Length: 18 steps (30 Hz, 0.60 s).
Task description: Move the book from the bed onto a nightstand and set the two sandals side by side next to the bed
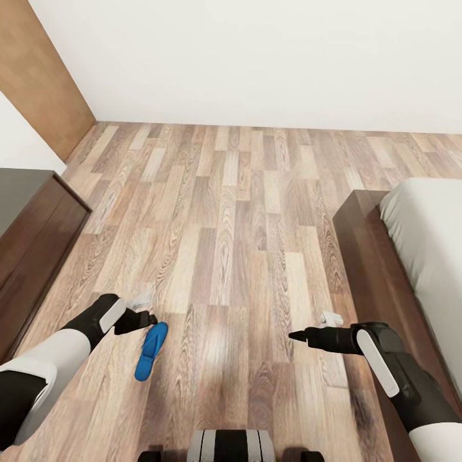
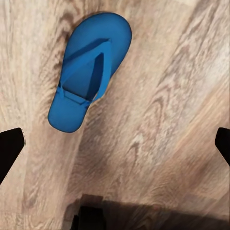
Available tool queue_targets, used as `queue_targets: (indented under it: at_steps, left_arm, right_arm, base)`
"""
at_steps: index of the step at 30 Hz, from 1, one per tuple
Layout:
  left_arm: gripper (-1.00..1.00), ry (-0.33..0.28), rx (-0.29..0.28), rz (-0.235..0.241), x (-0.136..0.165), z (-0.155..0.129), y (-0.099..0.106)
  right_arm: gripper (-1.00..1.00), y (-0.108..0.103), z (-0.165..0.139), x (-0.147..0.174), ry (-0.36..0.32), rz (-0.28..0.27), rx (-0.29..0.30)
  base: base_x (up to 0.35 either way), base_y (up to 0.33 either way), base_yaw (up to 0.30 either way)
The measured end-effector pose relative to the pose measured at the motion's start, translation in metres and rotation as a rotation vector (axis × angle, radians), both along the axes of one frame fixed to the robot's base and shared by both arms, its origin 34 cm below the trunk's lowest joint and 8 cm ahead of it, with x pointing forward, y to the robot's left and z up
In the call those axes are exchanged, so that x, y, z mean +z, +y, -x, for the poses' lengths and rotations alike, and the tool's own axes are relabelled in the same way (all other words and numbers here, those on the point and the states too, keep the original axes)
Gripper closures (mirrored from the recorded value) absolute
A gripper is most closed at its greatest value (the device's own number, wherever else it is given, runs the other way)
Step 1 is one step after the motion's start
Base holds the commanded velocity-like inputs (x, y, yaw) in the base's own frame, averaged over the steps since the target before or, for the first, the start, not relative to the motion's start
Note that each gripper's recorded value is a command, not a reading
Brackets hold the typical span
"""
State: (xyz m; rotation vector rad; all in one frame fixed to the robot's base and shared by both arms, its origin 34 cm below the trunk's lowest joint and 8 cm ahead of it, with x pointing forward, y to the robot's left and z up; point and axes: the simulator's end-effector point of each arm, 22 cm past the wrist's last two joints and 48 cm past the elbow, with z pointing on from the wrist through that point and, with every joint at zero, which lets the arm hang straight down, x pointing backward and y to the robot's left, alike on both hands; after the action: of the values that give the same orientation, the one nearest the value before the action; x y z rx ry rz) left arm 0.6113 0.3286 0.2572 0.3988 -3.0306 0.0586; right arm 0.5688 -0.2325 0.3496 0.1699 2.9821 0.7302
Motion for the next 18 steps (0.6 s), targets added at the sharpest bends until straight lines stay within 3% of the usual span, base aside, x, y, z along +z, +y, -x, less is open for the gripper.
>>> queue_targets:
  at_steps: [18]
  left_arm:
    - [-1.00,0.006,-0.001,-0.058,-0.038,-0.011,0.019]
  right_arm:
    - [-1.00,-0.007,0.015,-0.050,0.021,0.009,-0.008]
  base:
    - [0.000,0.000,0.000]
